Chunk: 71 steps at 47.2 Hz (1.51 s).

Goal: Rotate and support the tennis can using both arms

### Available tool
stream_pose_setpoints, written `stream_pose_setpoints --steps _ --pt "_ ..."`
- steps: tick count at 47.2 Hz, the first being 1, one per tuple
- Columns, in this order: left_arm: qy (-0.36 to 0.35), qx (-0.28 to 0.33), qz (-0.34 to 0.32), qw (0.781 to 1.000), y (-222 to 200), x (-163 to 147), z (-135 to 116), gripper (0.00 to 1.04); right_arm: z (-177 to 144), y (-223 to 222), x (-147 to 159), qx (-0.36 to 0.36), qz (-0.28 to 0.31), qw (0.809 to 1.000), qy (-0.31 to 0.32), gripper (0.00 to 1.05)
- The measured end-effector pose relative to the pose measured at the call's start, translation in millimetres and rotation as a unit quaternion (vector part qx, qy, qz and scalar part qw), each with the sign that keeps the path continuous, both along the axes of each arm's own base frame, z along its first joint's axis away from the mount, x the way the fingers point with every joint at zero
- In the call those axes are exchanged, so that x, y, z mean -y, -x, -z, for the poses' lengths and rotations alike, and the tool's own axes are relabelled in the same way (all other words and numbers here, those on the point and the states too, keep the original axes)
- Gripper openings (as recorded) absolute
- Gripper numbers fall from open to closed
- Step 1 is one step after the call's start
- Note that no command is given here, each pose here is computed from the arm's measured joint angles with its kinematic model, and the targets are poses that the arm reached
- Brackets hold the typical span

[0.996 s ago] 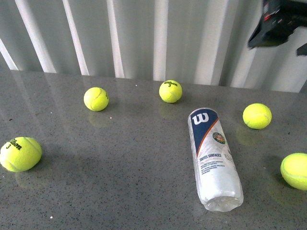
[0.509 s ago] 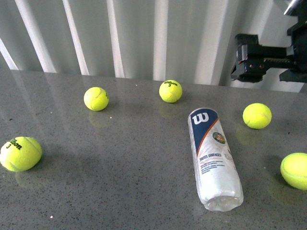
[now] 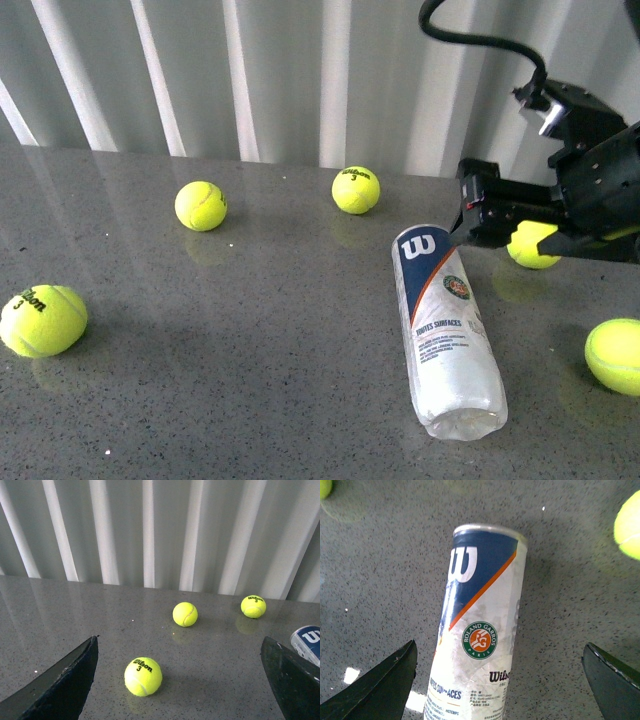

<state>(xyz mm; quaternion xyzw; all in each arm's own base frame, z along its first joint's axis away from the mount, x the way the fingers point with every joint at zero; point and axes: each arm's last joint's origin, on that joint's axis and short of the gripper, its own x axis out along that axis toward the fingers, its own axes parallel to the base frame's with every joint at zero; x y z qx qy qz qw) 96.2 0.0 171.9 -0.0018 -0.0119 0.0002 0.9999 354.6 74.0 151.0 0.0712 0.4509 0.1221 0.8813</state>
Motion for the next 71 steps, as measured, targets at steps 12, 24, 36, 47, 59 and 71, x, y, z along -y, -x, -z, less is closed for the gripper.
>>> stream_pose_setpoints --steps 12,24,36,47,59,71 --pt "0.000 0.000 0.000 1.000 0 0 0 0.98 32 -12 -12 -0.036 -0.011 0.999 -0.003 0.98" --pt "0.000 0.000 0.000 1.000 0 0 0 0.98 54 -25 -23 -0.046 -0.015 0.999 -0.011 0.98" --pt "0.000 0.000 0.000 1.000 0 0 0 0.98 70 -28 -31 -0.055 -0.019 0.998 -0.013 0.98" --pt "0.000 0.000 0.000 1.000 0 0 0 0.98 75 -29 -35 -0.055 -0.019 0.998 -0.008 0.76" --pt "0.000 0.000 0.000 1.000 0 0 0 0.98 74 -28 -35 -0.049 -0.016 0.999 -0.004 0.45" --pt "0.000 0.000 0.000 1.000 0 0 0 0.98 67 -25 -34 -0.040 -0.015 0.999 -0.001 0.21"
